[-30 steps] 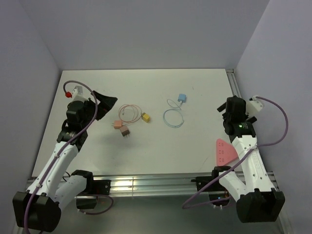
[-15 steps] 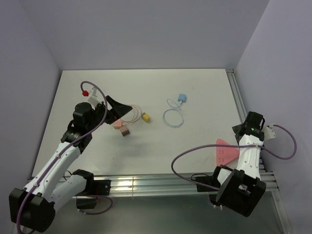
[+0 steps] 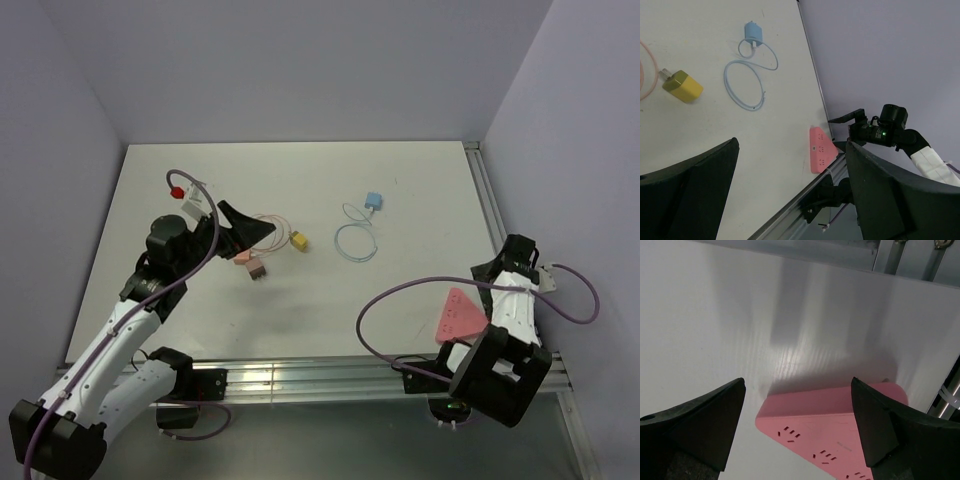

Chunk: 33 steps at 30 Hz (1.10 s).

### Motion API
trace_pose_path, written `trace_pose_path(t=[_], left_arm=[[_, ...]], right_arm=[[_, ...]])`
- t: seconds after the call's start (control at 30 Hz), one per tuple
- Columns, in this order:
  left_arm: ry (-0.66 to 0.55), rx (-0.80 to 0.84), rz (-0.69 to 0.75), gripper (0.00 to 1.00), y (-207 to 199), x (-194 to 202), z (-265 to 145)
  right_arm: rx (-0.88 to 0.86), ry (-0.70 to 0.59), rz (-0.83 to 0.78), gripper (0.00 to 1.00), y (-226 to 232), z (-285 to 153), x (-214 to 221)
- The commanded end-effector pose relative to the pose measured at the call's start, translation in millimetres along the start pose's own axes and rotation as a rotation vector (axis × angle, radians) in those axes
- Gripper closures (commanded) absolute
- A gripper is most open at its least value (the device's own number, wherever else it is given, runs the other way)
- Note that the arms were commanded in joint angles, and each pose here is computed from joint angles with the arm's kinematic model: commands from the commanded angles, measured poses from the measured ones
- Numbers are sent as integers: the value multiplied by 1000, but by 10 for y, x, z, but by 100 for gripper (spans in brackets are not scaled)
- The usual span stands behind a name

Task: Insert the plug

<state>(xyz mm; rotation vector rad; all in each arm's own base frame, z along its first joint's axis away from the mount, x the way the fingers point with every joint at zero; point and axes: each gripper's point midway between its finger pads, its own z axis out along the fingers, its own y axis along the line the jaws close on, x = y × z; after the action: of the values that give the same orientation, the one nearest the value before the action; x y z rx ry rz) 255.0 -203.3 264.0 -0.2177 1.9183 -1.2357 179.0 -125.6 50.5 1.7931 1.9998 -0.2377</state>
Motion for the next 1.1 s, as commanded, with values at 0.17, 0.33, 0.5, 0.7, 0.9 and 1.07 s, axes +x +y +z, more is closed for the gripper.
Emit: trace_pose_path(t=[0.17,0.33,0.5,0.7,0.9,1.07], left_arm=[[-66,63,27,7,-308,-179,-148],[-68,53,23,7,-287,-174,-150],[-69,44,28,7,-289,-195,-142],[-42,24,65,7,-288,-185,-147],[5,27,88,7,-276,-118,-109],[13,61,80,8,-349,-90,-78]], right_arm=[[-55,96,-122,7,359,-54,516],[-171,163,-183,7,863,-328,926],[-309,189,-347,7,1351,-672,1272],[-261,21,-496,6,1471,-832,884],[-241,36,-358,6,851,-751,661],[6,-63,-132,6,67,-672,210]])
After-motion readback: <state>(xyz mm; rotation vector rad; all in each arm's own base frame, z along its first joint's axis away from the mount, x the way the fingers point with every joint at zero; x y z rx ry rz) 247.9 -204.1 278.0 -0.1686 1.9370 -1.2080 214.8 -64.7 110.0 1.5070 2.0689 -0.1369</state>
